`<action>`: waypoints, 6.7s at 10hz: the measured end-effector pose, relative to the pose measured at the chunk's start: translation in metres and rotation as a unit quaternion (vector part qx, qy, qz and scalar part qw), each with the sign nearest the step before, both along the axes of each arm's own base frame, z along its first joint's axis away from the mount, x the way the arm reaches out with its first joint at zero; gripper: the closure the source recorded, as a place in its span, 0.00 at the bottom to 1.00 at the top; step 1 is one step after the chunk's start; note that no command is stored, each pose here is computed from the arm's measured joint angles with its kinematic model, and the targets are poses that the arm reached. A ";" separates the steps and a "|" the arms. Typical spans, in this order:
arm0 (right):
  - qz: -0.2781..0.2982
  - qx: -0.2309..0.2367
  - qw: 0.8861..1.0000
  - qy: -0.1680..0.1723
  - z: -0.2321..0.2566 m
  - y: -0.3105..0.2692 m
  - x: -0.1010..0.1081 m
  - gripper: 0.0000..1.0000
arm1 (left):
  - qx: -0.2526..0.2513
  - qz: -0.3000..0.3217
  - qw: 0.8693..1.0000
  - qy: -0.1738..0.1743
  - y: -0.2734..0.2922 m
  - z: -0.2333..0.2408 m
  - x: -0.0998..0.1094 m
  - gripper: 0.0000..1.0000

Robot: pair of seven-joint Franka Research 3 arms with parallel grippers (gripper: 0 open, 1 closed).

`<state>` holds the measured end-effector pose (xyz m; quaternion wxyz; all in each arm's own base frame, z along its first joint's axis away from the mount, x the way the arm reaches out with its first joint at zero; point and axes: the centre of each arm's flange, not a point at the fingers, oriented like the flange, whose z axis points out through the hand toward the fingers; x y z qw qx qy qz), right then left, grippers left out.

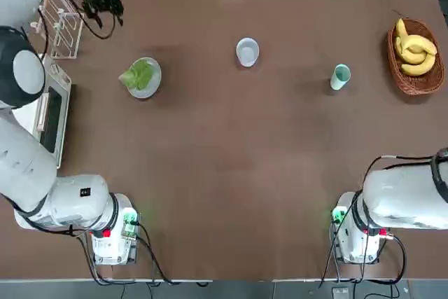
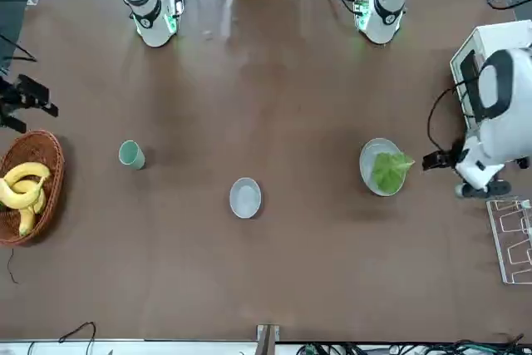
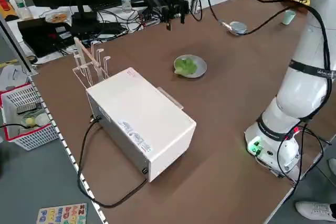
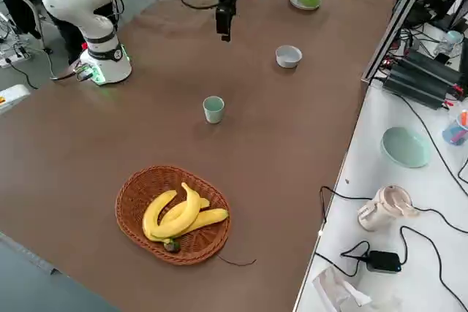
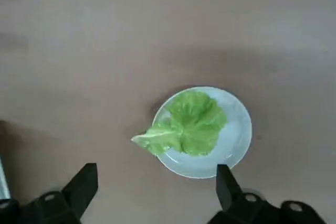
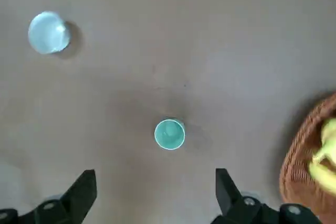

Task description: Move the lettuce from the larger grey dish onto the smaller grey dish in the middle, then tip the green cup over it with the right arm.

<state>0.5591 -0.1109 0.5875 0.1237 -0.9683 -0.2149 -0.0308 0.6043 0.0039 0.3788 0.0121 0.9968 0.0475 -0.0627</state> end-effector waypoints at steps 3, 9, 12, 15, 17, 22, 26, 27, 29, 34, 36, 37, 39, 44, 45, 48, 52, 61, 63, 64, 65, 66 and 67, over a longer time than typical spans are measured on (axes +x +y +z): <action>0.184 0.069 0.978 -0.065 -0.075 -0.051 0.003 0.00 | 0.002 0.017 1.000 0.000 -0.001 -0.075 -0.032 0.03; 0.358 0.206 0.890 -0.191 -0.241 -0.110 -0.009 0.00 | 0.013 0.145 0.989 0.028 0.000 -0.162 -0.037 0.08; 0.377 0.261 0.848 -0.266 -0.313 -0.126 -0.039 0.00 | 0.024 0.183 0.982 0.028 -0.005 -0.173 -0.022 0.12; 0.398 0.286 0.818 -0.300 -0.360 -0.128 -0.052 0.00 | 0.029 0.184 0.982 0.031 -0.007 -0.178 -0.022 0.37; 0.380 0.294 0.817 -0.319 -0.401 -0.137 -0.060 0.00 | 0.031 0.178 0.983 0.040 -0.014 -0.179 -0.024 0.44; 0.375 0.295 0.807 -0.348 -0.441 -0.138 -0.061 0.00 | 0.055 0.162 0.984 0.051 -0.015 -0.180 -0.028 0.76; 0.365 0.304 0.802 -0.363 -0.452 -0.124 -0.051 0.00 | 0.058 0.172 0.982 0.046 -0.015 -0.159 -0.024 0.96; 0.361 0.302 0.801 -0.370 -0.454 -0.124 -0.050 0.00 | 0.060 0.177 0.981 0.046 -0.017 -0.147 -0.022 0.96; 0.355 0.302 0.799 -0.379 -0.458 -0.124 -0.049 0.00 | 0.056 0.197 0.977 0.054 -0.041 -0.095 -0.010 0.96; 0.363 0.316 0.789 -0.381 -0.467 -0.108 -0.045 0.00 | -0.023 0.270 0.962 0.038 -0.192 0.020 0.007 0.96; 0.364 0.323 0.786 -0.381 -0.470 -0.105 -0.047 0.00 | -0.045 0.300 0.952 0.031 -0.263 0.031 0.007 0.96; 0.363 0.327 0.785 -0.380 -0.471 -0.103 -0.049 0.00 | -0.057 0.311 0.948 0.027 -0.299 0.024 0.005 0.96; 0.365 0.337 0.781 -0.378 -0.475 -0.097 -0.054 0.00 | -0.083 0.333 0.939 0.023 -0.370 -0.011 -0.011 0.96; 0.375 0.348 0.777 -0.366 -0.481 -0.090 -0.062 0.00 | -0.112 0.353 0.928 0.042 -0.479 -0.074 -0.038 0.96; 0.381 0.352 0.776 -0.361 -0.483 -0.085 -0.064 0.00 | -0.129 0.368 0.920 0.033 -0.480 -0.077 -0.031 0.96; 0.393 0.363 0.770 -0.348 -0.487 -0.067 -0.064 0.00 | -0.172 0.396 0.902 0.016 -0.493 -0.097 -0.027 0.96; 0.397 0.370 0.767 -0.342 -0.490 -0.058 -0.067 0.15 | -0.176 0.399 0.900 0.015 -0.506 -0.100 -0.034 0.96; 0.361 0.382 0.784 -0.332 -0.456 0.018 -0.006 0.32 | -0.203 0.422 0.883 -0.029 -0.501 -0.141 -0.013 0.86; 0.360 0.363 0.794 -0.330 -0.437 0.038 0.011 0.32 | -0.205 0.417 0.885 -0.034 -0.499 -0.139 -0.010 0.68; 0.358 0.354 0.799 -0.329 -0.429 0.045 0.017 0.32 | -0.205 0.416 0.885 -0.034 -0.499 -0.139 -0.010 0.51; 0.357 0.344 0.804 -0.328 -0.423 0.054 0.023 0.32 | -0.205 0.416 0.885 -0.034 -0.499 -0.138 -0.010 0.37; 0.353 0.332 0.812 -0.325 -0.416 0.064 0.029 0.32 | -0.207 0.416 0.885 -0.035 -0.499 -0.136 -0.009 0.22; 0.348 0.317 0.823 -0.317 -0.409 0.075 0.035 0.32 | -0.210 0.417 0.884 -0.037 -0.500 -0.133 -0.007 0.09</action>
